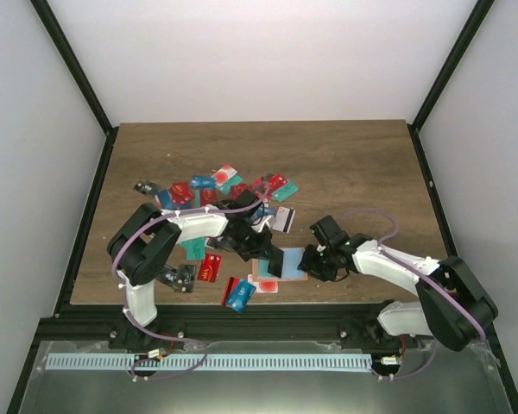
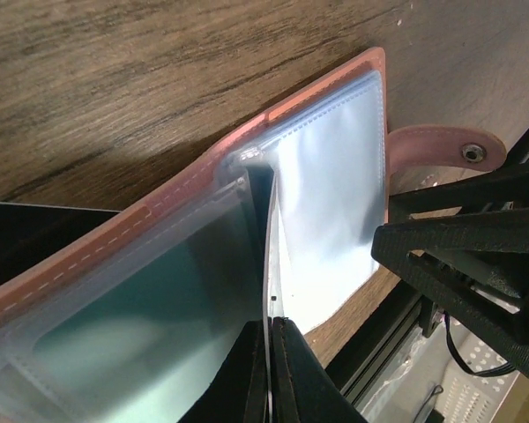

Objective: Put the credit cards into the card holder
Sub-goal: Insert the credit card into the card holder.

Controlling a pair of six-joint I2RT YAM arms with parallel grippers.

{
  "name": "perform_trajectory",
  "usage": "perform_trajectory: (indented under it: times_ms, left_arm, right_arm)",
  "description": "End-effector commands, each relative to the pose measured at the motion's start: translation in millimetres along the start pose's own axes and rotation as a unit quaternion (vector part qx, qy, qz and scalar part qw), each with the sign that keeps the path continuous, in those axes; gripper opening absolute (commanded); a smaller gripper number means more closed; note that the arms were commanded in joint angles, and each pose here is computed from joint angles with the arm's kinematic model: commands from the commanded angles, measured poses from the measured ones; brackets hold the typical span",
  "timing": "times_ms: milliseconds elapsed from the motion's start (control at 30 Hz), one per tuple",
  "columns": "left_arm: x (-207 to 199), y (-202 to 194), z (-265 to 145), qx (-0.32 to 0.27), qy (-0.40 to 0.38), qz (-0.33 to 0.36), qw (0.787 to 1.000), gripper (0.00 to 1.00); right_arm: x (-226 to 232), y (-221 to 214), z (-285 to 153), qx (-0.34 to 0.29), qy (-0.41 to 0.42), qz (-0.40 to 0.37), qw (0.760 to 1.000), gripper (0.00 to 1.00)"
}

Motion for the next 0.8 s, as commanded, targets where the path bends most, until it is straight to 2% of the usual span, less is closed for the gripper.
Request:
perform_trajectory:
  times_ms: [0,533,767]
  left_arm:
    - [5,3,4,0.008,0.006,-0.004,1.000,0.04]
    - [11,15,-1,-0.018,-0.047,-0.025,0.998,0.04]
    - [18,16,4,-0.015,-0.047,-0.024,0.999,0.04]
  right_arm:
    - [6,7,1,-0.002,-0.003,-0.012,1.000,0.35]
    - [9,7,12,0.015,0.003,-0.017,1.000,0.34]
    - [10,9,16,0.016,0.004,-0.017,1.000,0.34]
Point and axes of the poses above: each gripper's point midway between its finger pads, its own z axis out along the fingers, its own x axis along the line the jaws close on, y = z × x, the point moved 6 cm from there along -z, back along the fingers, and after that the axes turned 5 degrees about z, right-handed, at the moved point
